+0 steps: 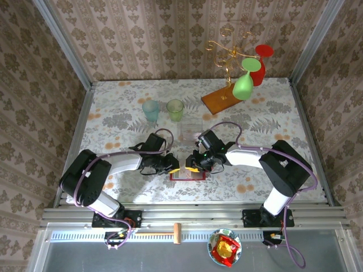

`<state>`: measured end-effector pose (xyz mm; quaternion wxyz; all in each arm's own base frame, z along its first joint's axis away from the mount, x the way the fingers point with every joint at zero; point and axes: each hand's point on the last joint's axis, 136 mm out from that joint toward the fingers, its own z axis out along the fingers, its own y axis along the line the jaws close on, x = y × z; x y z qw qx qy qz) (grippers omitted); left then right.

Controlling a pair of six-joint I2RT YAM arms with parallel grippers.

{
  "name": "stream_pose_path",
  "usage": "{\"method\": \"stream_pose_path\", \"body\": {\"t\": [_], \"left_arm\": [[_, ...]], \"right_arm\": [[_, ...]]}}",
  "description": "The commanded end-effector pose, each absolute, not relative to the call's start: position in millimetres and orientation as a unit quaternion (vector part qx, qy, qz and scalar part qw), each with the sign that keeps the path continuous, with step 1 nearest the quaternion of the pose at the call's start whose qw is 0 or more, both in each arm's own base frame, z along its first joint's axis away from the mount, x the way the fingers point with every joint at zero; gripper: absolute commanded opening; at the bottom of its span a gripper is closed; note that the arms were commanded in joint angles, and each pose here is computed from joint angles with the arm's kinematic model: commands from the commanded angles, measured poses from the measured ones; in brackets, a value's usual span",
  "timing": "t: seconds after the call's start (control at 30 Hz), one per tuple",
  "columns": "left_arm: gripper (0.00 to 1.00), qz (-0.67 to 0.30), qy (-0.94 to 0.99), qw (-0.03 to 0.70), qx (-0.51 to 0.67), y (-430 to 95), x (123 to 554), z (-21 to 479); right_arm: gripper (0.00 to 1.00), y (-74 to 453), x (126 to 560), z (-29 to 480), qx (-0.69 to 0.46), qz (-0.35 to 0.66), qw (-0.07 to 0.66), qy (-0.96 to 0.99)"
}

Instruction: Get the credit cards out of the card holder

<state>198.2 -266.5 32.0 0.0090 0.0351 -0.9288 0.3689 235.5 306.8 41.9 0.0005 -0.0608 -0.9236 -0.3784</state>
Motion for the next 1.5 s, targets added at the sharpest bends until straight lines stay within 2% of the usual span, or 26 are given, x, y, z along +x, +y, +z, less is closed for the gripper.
{"method": "stream_pose_path", "body": {"t": [0.0, 0.17, 0.57, 0.9, 1.13, 1.47], "left_arm": [[0.16, 0.358, -0.933, 0.009, 0.030, -265.1, 199.0, 29.7], [0.16, 0.356, -0.934, 0.011, 0.030, -264.0, 197.5, 28.2], [0.16, 0.356, -0.934, 0.013, 0.031, -263.2, 196.3, 27.3], [0.16, 0.370, -0.929, 0.001, 0.025, -268.2, 201.0, 44.6], [0.17, 0.398, -0.917, -0.012, 0.011, -281.2, 206.5, 62.8], [0.17, 0.400, -0.916, 0.010, 0.004, -290.6, 201.1, 49.9]], "right_arm": [[0.27, 311.8, 225.9, 33.8, -0.057, -0.379, 0.027, -0.923], [0.29, 314.8, 222.2, 27.6, -0.053, -0.368, 0.039, -0.927], [0.29, 293.6, 232.6, 36.6, -0.049, -0.306, -0.008, -0.951], [0.29, 300.9, 238.1, 59.4, -0.054, -0.367, -0.028, -0.928], [0.27, 288.3, 236.1, 45.9, -0.079, -0.361, -0.013, -0.929], [0.27, 285.5, 234.1, 29.8, -0.096, -0.369, 0.003, -0.924]]}}
